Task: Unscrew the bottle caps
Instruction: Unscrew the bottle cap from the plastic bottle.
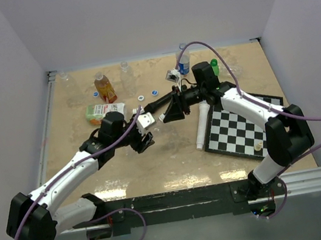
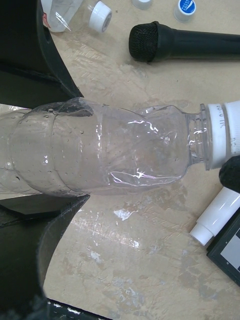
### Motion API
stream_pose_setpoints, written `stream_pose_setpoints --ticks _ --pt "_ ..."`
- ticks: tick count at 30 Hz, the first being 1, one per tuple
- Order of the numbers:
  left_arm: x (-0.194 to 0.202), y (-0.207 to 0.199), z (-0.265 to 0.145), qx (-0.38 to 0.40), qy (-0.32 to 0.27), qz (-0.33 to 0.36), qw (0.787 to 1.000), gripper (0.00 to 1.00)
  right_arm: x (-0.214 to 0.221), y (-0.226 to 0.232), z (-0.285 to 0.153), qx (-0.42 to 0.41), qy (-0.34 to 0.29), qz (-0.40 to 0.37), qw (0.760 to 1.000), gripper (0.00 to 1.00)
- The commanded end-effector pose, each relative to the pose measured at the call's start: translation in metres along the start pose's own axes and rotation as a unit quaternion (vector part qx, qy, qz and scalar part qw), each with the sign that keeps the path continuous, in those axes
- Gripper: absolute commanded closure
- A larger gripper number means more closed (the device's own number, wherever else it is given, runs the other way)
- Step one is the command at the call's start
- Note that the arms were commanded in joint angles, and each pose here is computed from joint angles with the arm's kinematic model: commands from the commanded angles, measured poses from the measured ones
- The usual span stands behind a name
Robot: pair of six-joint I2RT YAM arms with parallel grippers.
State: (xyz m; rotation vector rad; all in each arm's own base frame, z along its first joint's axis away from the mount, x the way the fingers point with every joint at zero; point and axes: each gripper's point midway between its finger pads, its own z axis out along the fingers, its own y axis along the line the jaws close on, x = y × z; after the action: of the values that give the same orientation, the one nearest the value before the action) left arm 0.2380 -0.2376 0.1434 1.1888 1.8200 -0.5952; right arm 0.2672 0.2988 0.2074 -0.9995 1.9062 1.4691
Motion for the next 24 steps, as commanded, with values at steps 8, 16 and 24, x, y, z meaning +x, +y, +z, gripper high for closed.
stream_pose_setpoints --ticks 8,16,24 --pt "-0.006 -0.004 0.003 0.014 -0.019 0.02 1.0 0.89 -0.018 0.015 -0.008 -0.001 -0.009 -0.084 0.996 1.0" --pt "-0.007 -0.009 0.002 0.028 -0.023 0.026 0.999 0.89 0.004 0.015 -0.015 -0.034 0.044 -0.222 0.973 1.0" --pt "-0.006 -0.027 0.004 0.069 -0.029 0.039 0.996 0.88 0.049 0.018 -0.04 -0.127 0.162 -0.485 0.85 1.0"
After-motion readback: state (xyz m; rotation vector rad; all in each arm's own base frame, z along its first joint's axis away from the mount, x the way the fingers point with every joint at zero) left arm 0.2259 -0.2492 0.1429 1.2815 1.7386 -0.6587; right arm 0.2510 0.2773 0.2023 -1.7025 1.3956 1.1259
